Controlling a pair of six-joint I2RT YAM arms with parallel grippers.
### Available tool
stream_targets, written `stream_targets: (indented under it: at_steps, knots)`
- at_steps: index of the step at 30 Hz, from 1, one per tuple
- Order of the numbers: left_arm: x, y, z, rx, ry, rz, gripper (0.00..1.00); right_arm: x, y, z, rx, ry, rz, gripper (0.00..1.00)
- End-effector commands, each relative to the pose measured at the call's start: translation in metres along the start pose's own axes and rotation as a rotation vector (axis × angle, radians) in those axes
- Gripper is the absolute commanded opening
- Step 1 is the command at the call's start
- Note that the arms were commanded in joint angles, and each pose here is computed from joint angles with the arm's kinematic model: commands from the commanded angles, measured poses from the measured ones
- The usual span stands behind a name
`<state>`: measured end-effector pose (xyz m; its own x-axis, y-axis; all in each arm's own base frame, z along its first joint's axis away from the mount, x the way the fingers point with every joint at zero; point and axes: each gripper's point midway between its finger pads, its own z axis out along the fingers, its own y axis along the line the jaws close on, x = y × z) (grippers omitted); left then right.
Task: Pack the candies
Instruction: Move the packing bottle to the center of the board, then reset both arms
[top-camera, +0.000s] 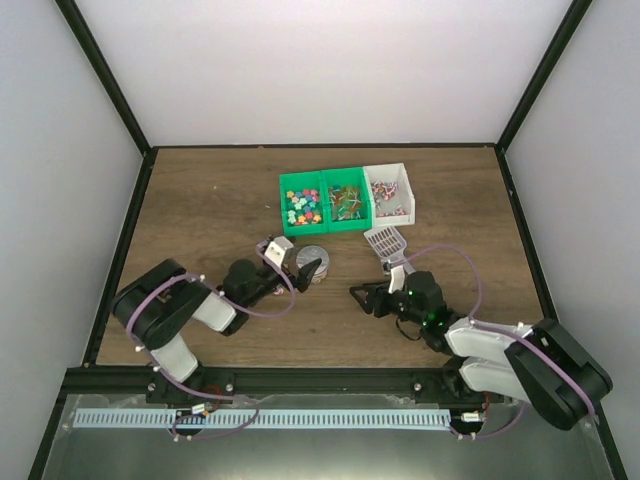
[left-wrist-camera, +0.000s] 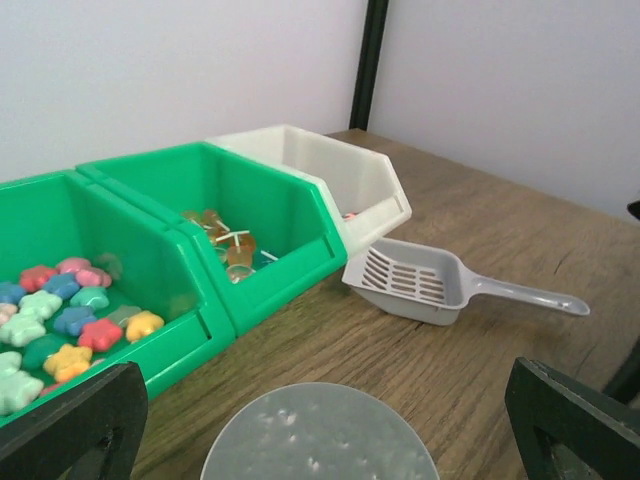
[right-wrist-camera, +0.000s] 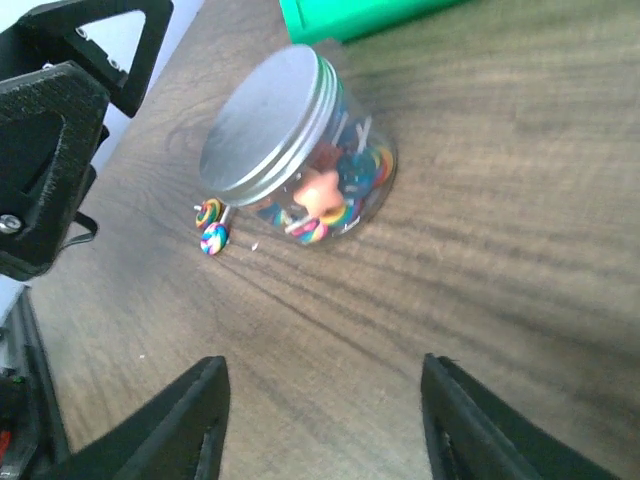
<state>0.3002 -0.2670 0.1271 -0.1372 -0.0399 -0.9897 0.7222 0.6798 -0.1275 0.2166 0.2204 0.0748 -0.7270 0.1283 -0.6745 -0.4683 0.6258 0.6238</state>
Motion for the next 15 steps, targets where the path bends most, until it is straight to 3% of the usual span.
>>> stream_targets:
  at_steps: [1,3,6,15]
  knots:
    - [-0.008,0.004,-0.014,-0.047,0.000,-0.099,1.00,-0.032,-0.001,-0.007,0.048,-0.139,-0.024,0.64]
    - [-0.016,0.009,-0.019,-0.082,-0.002,-0.130,1.00,-0.049,-0.001,-0.009,0.079,-0.197,-0.030,0.78]
    - [-0.026,0.022,-0.029,-0.181,0.012,-0.170,1.00,-0.074,0.001,-0.009,0.132,-0.246,-0.081,0.92]
    - [-0.081,0.060,-0.084,-0.482,-0.004,-0.102,1.00,-0.129,-0.049,-0.037,0.562,-0.427,-0.165,1.00]
